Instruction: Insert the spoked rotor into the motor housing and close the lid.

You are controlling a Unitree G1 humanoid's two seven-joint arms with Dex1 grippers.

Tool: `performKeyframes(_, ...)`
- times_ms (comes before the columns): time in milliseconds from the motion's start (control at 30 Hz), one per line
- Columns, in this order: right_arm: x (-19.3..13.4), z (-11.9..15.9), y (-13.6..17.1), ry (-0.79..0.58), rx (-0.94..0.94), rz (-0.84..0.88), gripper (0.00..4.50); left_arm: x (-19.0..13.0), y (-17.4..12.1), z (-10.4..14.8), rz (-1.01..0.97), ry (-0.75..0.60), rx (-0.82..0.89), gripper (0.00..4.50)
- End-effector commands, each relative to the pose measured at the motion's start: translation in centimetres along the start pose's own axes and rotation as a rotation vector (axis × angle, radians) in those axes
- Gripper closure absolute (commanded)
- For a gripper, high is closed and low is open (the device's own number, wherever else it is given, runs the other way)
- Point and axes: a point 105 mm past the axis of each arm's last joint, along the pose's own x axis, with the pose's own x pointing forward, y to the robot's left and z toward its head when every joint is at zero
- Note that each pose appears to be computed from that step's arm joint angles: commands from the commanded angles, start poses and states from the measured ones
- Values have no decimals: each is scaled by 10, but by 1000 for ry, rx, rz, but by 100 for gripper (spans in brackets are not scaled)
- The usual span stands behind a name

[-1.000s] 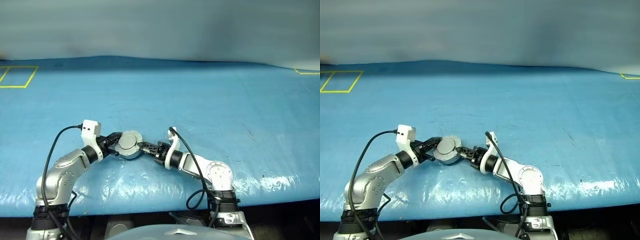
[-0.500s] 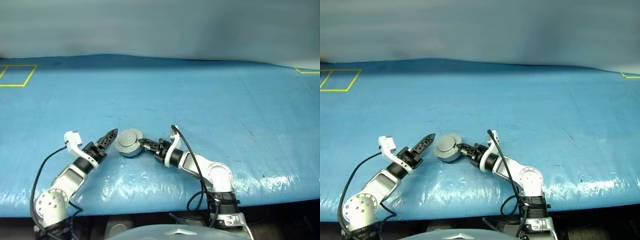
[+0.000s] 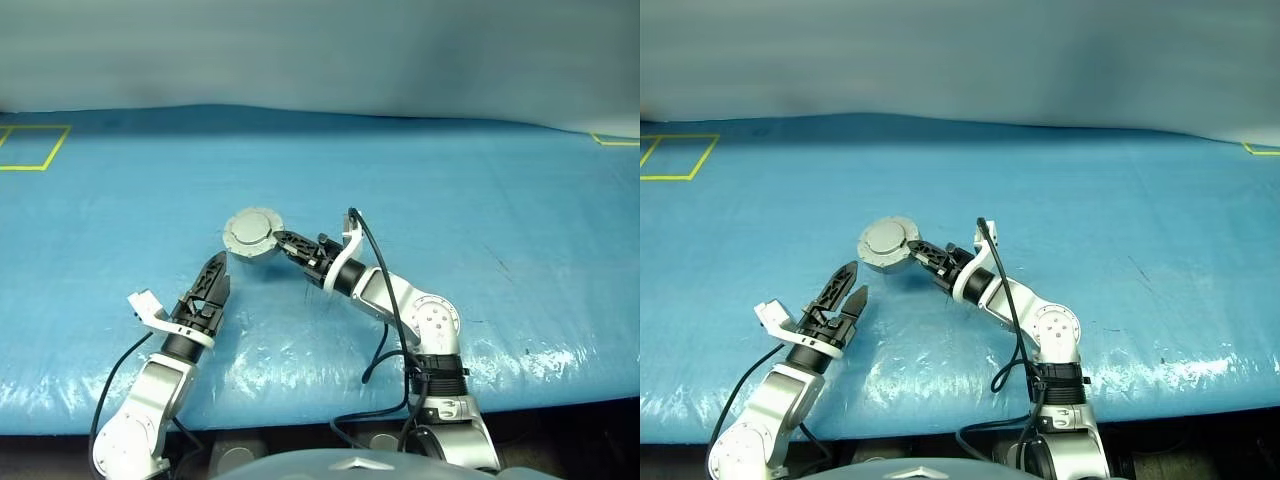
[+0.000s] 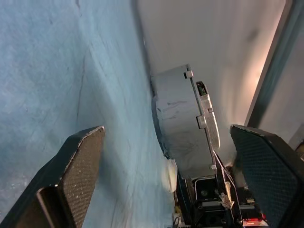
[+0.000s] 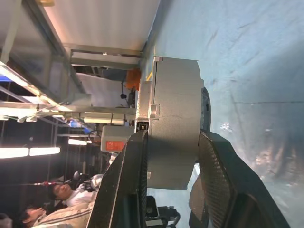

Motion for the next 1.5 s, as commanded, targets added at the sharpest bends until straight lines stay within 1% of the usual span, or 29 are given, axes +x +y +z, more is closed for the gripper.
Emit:
performKeyframes(33,6,-10,39,16,17,168,330,3,-10,-7,-98,-32,-106,0)
performKeyframes(200,5,-15,40,45,7,166,330,4,-22,-11,-214,-39,-172,0)
performKeyframes(500,3,-26,41,91,12,165,330,11,-11,-23,-192,-23,-267,0)
performKeyframes(933,-4,-42,38,134,21,145,330,22,-10,-28,-236,-41,-338,0)
performKeyframes(1033,-4,-41,37,130,22,141,330,24,-9,-33,-217,-19,-351,55)
performKeyframes(1133,-4,-41,36,130,16,140,330,24,-11,-35,-210,-14,-357,154)
performKeyframes(1200,-4,-42,36,130,12,139,330,23,-14,-36,-209,-12,-358,211)
performKeyframes(1333,-4,-39,33,109,-23,121,330,22,-14,-35,-187,-25,-343,214)
performKeyframes(1467,-5,-29,20,43,-75,54,330,25,-9,-28,-133,-63,-300,214)
performKeyframes(1500,-7,-27,18,34,-91,45,295,27,-9,-26,-122,-70,-287,214)
